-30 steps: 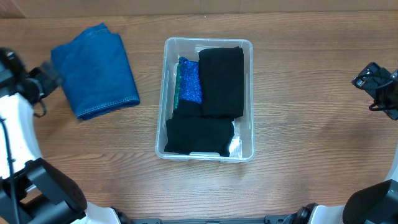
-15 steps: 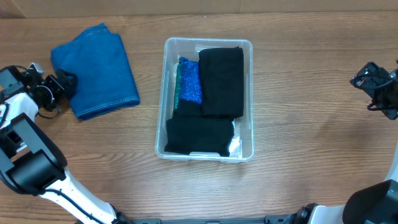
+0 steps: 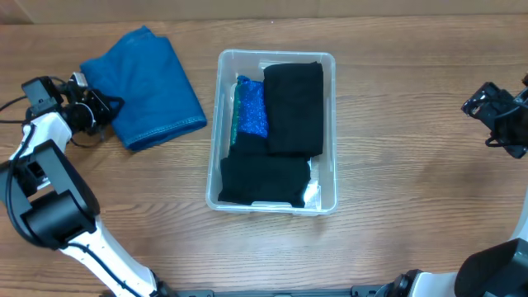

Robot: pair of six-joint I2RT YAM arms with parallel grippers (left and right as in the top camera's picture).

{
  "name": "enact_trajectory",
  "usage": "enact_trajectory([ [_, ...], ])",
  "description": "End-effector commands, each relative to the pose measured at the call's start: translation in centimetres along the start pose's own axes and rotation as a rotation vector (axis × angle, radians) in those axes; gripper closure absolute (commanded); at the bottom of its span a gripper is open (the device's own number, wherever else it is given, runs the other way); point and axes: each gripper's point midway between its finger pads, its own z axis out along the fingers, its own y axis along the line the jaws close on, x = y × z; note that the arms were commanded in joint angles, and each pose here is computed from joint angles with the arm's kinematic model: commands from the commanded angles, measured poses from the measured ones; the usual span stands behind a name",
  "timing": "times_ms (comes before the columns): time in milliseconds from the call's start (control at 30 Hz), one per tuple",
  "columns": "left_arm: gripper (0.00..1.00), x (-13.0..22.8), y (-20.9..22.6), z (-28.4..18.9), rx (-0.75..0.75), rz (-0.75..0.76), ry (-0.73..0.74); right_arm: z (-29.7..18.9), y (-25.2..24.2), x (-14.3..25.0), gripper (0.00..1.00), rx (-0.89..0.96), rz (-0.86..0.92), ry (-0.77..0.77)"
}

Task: Pack container
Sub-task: 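Grasp the folded blue denim cloth with the left gripper, then carry the denim cloth with the left gripper into the bin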

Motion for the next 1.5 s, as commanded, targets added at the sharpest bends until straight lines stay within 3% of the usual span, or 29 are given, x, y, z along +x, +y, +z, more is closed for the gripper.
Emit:
enact_trajectory([
  [0, 0.96, -3.8, -13.5, -10.5, 0.163, 0.256, -0.219, -0.1, 0.5, -0.2, 0.00, -0.015, -0.013, -0.008],
  [133, 0.96, -2.0, -23.5, -18.0, 0.250, 0.452, -0.360, -0.1, 0.5, -0.2, 0.00, -0.015, -0.013, -0.008],
  [200, 0.96, 2.6, -30.5, -21.1, 0.362, 0.580, -0.368, -0.1, 0.5, -0.2, 0.00, -0.015, -0.013, -0.008],
  [267, 0.96, 6.6, -34.6, -21.8, 0.452, 0.654, -0.323, -0.1, 0.5, -0.2, 0.00, -0.015, -0.013, -0.008],
  [367, 0.96, 11.8, -37.8, -19.5, 0.490, 0.694, -0.213, -0.2, 0.8, -0.2, 0.00, -0.033, -0.012, -0.003],
  [500, 0.96, 19.8, -40.2, -12.8, 0.486, 0.758, 0.004, -0.2, 1.0, -0.1, 0.00, -0.040, -0.013, -0.001],
  [700, 0.96, 27.1, -39.7, -5.3, 0.462, 0.789, 0.235, -0.2, 0.9, -0.1, 0.00, -0.040, -0.012, 0.000],
  [833, 0.96, 28.7, -38.6, -3.0, 0.433, 0.783, 0.301, -0.2, 1.0, -0.1, 0.00, -0.040, -0.013, -0.001],
  [967, 0.96, 27.2, -38.5, -3.3, 0.410, 0.782, 0.249, -0.2, 1.0, -0.2, 0.00, -0.041, -0.013, -0.005],
  [1100, 0.96, 26.7, -41.1, -5.9, 0.527, 0.784, 0.209, -0.2, 1.0, -0.2, 0.00, -0.041, -0.013, -0.005],
  [1167, 0.96, 27.1, -42.5, -7.2, 0.584, 0.657, 0.249, -0.2, 1.0, -0.3, 0.00, -0.042, -0.014, -0.008],
  [1233, 0.96, 27.6, -42.2, -7.1, 0.549, 0.522, 0.306, -0.2, 1.0, -0.3, 0.00, -0.041, -0.014, -0.008],
  [1467, 0.96, 29.1, -38.4, -6.3, 0.386, 0.454, 0.411, -0.2, 1.0, -0.4, 0.00, -0.042, -0.015, -0.012],
])
